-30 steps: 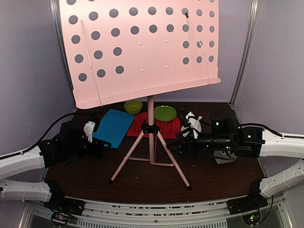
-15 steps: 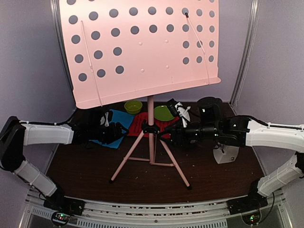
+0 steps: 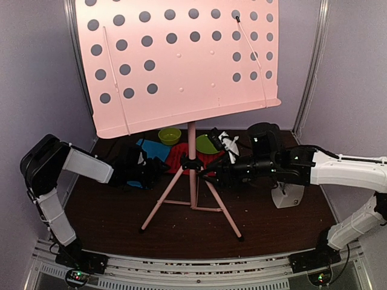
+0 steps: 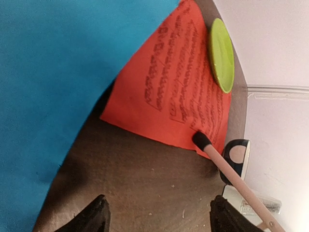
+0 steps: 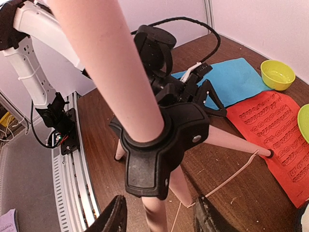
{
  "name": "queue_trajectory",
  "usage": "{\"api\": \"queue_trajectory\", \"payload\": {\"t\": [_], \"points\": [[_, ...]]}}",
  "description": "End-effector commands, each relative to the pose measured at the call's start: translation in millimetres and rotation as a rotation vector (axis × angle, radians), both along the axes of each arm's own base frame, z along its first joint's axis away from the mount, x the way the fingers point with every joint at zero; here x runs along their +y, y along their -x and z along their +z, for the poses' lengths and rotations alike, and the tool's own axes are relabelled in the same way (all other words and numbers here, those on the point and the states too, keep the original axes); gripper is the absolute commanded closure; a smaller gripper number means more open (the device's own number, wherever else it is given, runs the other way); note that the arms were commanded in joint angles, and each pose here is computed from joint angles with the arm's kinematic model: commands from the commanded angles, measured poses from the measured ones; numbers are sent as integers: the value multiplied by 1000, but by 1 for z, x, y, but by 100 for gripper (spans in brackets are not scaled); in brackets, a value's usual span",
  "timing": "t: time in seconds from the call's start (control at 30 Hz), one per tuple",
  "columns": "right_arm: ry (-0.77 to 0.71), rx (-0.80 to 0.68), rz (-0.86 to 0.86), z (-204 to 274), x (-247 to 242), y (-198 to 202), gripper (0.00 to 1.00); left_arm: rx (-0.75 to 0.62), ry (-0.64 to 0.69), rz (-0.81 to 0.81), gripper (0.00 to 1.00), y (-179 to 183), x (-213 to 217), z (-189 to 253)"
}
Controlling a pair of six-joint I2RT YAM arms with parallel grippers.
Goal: Set up the instrument practice props
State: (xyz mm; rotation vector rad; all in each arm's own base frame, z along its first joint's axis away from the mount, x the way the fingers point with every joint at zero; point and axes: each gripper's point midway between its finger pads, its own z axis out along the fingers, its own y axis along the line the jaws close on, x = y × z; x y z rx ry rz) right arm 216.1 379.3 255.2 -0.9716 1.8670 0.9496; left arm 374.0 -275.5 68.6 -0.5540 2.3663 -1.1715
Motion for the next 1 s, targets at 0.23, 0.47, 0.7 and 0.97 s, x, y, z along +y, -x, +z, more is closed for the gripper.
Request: {"api": "queue_trajectory", "payload": {"t": [0.23, 0.47, 0.7, 0.97], "points": [[-11, 32, -13, 6, 13, -12, 54, -5, 99, 109, 26, -39, 8, -6], [-5, 51, -3, 1, 9, -3, 55, 16, 60, 196, 27, -56, 22, -14], [8, 74, -5, -12, 4, 4, 59, 12, 58, 173, 29, -71, 12, -16], [43, 78, 7, -25, 1, 8, 72, -72, 142, 63, 37, -85, -15, 1]]}}
